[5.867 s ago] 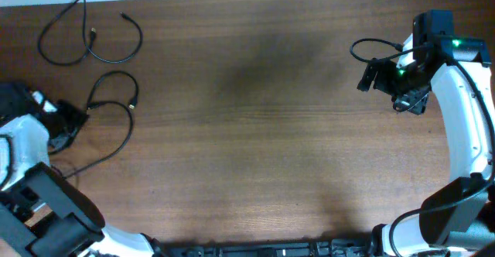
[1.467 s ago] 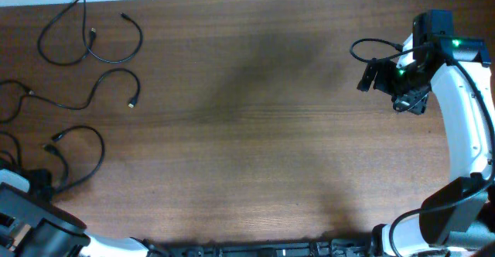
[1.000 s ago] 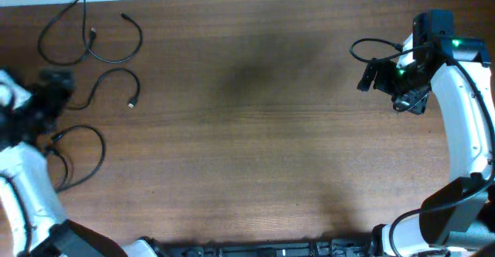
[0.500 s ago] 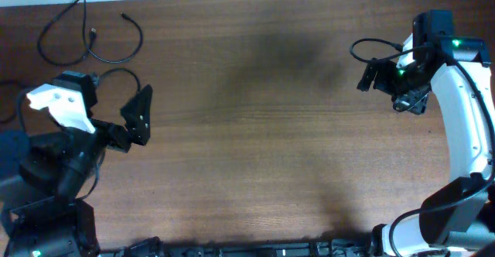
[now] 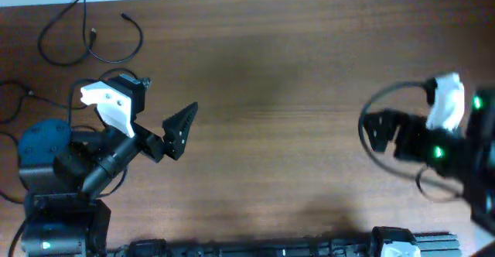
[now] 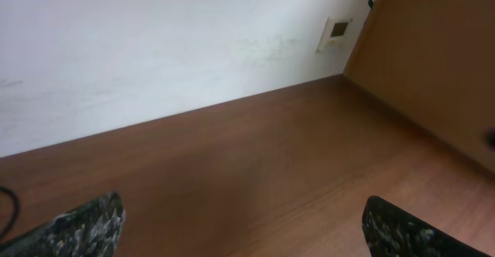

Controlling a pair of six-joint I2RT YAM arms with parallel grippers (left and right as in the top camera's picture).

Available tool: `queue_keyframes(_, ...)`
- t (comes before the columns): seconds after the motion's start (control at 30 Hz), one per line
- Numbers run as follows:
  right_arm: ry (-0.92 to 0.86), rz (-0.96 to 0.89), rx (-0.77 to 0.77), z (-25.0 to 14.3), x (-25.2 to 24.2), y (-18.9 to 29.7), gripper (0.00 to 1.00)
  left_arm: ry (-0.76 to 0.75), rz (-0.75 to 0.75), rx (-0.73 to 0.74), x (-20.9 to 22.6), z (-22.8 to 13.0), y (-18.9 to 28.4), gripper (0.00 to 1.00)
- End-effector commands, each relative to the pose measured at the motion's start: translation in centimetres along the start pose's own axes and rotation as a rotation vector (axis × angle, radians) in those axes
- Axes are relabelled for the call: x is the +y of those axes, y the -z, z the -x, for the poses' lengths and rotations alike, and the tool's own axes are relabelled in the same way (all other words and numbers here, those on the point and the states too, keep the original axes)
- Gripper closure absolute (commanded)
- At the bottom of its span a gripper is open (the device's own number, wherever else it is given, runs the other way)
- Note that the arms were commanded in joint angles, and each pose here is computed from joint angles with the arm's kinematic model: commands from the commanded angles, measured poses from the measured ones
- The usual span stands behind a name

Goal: Untangle cables

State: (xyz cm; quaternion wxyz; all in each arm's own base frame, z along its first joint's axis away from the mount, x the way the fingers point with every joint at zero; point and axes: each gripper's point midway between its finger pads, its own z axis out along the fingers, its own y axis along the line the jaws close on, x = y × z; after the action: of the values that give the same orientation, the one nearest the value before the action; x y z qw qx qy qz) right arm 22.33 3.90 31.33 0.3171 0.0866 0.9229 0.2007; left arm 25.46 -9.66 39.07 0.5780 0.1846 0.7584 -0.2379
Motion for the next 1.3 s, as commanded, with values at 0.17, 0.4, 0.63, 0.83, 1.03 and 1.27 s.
queue_keyframes(0.17, 0.134, 0.009, -0.310, -8.4, -0.4, 5.0, 0.02, -0.026, -0.008, -0.007, -0.3, 0.3, 0.1, 0.01)
queue_keyframes(0.4, 0.115, -0.051, -0.285, -9.4, -1.7, 4.9, 0.02, -0.026, -0.008, -0.007, -0.3, 0.3, 0.1, 0.01)
queue_keyframes(0.63, 0.182, -0.113, -0.346, -7.6, -3.8, 1.7, 0.02, -0.026, -0.008, -0.007, -0.3, 0.3, 0.1, 0.01)
queue_keyframes(0.83, 0.272, -0.079, -0.647, -6.1, -5.1, -1.1, 0.02, -0.025, -0.008, -0.007, -0.3, 0.3, 0.1, 0.01)
queue_keyframes(1.03, 0.340, -0.045, -0.790, -4.7, -6.4, -5.3, 0.02, -0.025, -0.008, -0.007, -0.3, 0.3, 0.1, 0.01)
queue_keyframes(1.27, 0.488, -0.091, -0.830, -4.8, -7.3, -8.6, 0.02, -0.026, -0.008, -0.007, -0.3, 0.3, 0.1, 0.01)
